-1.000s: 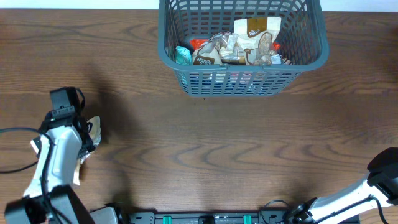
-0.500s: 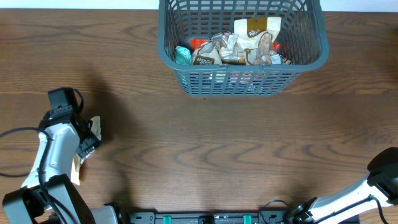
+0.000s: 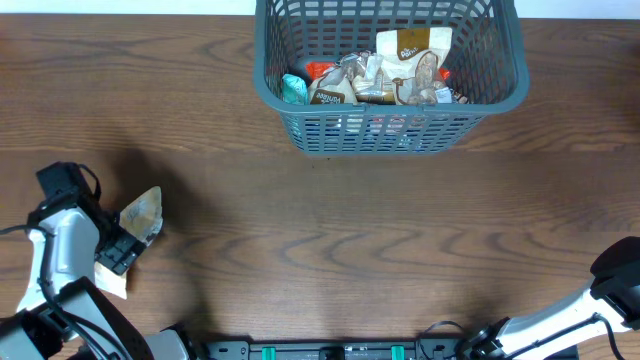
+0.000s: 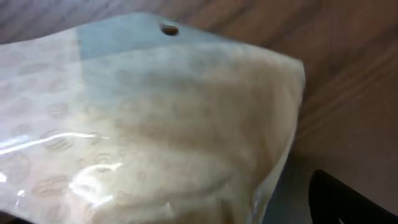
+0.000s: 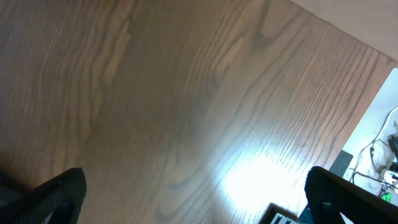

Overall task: Pack container
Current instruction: 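Grasp the clear beige food bag with the left gripper and lift, then carry the beige bag over the basket and drop it in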

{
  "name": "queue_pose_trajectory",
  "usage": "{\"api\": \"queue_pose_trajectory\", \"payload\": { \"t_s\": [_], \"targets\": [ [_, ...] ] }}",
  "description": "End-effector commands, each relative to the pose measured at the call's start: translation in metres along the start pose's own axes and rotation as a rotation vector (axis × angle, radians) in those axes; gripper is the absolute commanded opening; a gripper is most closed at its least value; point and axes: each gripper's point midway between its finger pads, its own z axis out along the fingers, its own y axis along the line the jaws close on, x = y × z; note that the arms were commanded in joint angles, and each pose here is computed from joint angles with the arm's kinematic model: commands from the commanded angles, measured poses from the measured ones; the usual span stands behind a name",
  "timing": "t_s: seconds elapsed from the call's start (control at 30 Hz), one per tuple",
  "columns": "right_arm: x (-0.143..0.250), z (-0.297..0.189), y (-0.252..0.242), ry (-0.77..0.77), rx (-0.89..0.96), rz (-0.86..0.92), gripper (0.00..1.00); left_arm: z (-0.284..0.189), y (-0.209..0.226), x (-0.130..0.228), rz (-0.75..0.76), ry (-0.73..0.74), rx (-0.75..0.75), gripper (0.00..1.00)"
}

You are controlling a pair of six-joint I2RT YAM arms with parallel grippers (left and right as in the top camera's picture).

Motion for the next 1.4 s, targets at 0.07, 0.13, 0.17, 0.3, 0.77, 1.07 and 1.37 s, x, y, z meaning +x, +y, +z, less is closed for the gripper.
{"api": "queue_pose_trajectory", "payload": {
  "t_s": [0.07,0.13,0.17,0.3,0.77,1.07,1.37],
  "targets": [
    [0.0,0.0,-0.003,0.001,0.0,0.017,0.99,0.012,0.005,-0.002,0.025,-0.019,-0.055,0.87],
    [0.0,0.0,-0.003,0.001,0.0,0.017,0.99,0.018,0.008,-0.002,0.028,-0.023,-0.074,0.87],
    [0.0,0.0,-0.003,0.002,0.0,0.017,0.99,0.02,0.009,-0.002,0.029,-0.026,-0.082,0.87],
    [0.0,0.0,-0.003,0.001,0.0,0.017,0.99,0.029,0.011,0.002,0.037,-0.018,-0.105,0.87],
    [0.0,0.0,-0.003,0.001,0.0,0.017,0.99,0.037,0.008,0.022,0.071,0.083,-0.107,0.06],
    [0.0,0.0,-0.003,0.002,0.0,0.017,0.99,0.0,-0.056,0.093,0.662,0.353,0.255,0.06],
    [0.0,0.0,-0.003,0.001,0.0,0.017,0.99,-0.182,-0.08,0.153,1.242,0.396,0.786,0.06]
  ]
}}
